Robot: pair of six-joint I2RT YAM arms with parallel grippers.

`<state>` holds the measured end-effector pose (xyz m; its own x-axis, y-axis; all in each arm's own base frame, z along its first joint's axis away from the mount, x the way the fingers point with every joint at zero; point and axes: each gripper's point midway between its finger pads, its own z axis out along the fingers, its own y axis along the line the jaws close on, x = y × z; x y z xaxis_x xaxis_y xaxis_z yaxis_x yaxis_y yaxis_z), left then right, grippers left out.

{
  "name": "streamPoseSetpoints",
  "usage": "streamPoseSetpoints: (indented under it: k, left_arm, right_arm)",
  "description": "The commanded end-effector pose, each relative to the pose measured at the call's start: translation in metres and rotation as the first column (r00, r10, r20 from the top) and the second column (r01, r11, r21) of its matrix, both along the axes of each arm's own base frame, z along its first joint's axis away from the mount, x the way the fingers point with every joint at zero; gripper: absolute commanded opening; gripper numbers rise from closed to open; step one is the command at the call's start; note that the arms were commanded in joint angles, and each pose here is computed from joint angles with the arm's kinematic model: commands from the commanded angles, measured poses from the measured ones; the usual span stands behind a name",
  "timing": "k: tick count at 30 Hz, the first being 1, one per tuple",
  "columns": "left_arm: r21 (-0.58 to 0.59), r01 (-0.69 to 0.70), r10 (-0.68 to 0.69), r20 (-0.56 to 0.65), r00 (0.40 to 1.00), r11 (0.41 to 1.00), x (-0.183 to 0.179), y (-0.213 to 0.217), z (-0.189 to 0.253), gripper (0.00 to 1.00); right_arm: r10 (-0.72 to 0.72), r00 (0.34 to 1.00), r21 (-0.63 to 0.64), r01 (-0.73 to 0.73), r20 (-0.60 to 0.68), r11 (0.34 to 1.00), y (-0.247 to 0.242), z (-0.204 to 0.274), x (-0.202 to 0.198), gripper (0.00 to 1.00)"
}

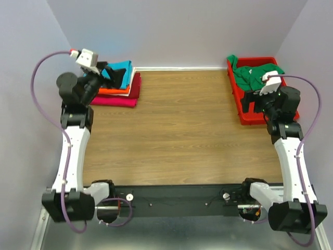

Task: Fold and stack the t-shirts
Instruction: Reset both grippers

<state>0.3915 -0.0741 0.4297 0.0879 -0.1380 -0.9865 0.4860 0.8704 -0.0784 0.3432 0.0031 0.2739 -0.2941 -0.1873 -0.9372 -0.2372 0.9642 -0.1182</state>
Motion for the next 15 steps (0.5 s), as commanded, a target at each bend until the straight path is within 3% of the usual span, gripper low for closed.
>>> streamPoseSetpoints:
  k: [1, 6, 15]
  left_arm:
    - [0.056, -0.147, 0.144, 0.062, 0.988, 0.988, -0.036, 0.022, -0.012, 0.97]
    - [-0.104, -0.237, 0.249, 0.126, 0.96, 0.966, -0.093, 0.034, -0.021, 0.98]
    - [-0.014, -0.176, 0.177, 0.074, 0.981, 0.984, -0.112, 0.016, -0.072, 0.98]
  right_arm:
    - [-0.253, 0.963, 0.13, 0.24, 0.096, 0.962, -0.028, 0.048, -0.012, 1.0]
    - [-0.415, 0.899, 0.276, 0.366, 0.142, 0.889, -0.043, 0.078, -0.023, 1.0]
    - [-0.525, 0.842, 0.253, 0.484, 0.124, 0.838, -0.065, 0.065, -0.029, 1.0]
